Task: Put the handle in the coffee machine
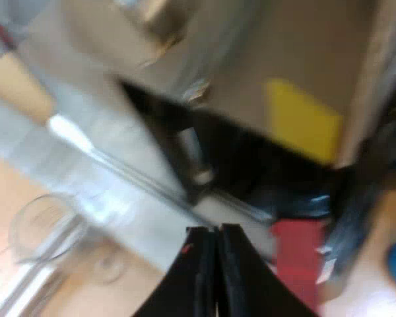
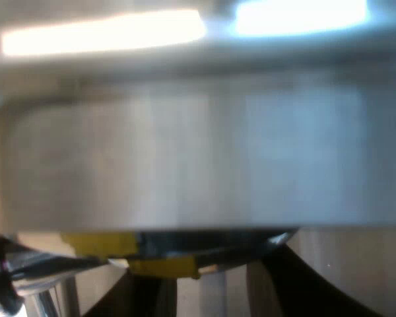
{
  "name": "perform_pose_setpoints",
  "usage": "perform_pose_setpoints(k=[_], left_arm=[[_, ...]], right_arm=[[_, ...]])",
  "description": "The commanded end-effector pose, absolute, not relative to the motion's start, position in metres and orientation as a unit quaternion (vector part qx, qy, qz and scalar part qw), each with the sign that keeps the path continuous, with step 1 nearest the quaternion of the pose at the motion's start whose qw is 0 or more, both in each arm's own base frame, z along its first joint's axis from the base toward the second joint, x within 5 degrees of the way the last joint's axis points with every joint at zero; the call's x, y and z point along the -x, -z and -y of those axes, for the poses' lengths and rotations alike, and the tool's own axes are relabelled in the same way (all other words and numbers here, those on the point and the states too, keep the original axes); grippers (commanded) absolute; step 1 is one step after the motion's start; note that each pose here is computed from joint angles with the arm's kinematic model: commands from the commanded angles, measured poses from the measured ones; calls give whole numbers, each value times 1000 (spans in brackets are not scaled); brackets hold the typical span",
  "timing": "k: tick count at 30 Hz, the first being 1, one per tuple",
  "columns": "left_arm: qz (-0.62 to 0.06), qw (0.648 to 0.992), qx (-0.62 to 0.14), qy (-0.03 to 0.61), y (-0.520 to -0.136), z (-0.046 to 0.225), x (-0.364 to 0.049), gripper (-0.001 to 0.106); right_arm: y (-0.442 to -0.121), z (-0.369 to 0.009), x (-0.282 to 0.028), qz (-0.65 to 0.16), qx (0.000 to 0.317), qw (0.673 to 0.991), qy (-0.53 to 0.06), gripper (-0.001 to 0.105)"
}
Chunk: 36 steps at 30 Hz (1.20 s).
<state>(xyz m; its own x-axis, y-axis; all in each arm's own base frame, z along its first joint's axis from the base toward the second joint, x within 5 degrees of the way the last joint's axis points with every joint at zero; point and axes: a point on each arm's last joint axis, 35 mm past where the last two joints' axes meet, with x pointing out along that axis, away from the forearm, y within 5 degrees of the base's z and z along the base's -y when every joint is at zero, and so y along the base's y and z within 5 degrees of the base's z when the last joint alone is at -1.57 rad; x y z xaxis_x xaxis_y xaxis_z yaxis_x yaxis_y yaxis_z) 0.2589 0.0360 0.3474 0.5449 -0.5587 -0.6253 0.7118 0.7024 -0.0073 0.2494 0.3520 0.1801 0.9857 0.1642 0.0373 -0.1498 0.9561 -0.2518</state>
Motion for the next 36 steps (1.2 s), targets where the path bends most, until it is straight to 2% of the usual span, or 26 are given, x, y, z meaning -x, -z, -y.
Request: perform_pose_setpoints(k=[1,17,25,29,36], left_arm=[[-310,872,-130,355,-346,-38,-265,0],[-378,847,-105,358,-303,-43,-294,0],[-405,824,-144,369,-300,-17,-296,0],[-415,819,-155,364,-299,-10,-296,0],[-454,791,-98,399,-296,-6,-282,0]], right_arm=[[-219,-350,-253,88,36,994,-50,30],[-219,-350,-253,87,39,994,-52,30],[-219,-350,-253,87,39,994,-52,30],[-219,-351,-252,88,65,993,-51,30],[-219,-353,-250,91,82,991,-57,30]])
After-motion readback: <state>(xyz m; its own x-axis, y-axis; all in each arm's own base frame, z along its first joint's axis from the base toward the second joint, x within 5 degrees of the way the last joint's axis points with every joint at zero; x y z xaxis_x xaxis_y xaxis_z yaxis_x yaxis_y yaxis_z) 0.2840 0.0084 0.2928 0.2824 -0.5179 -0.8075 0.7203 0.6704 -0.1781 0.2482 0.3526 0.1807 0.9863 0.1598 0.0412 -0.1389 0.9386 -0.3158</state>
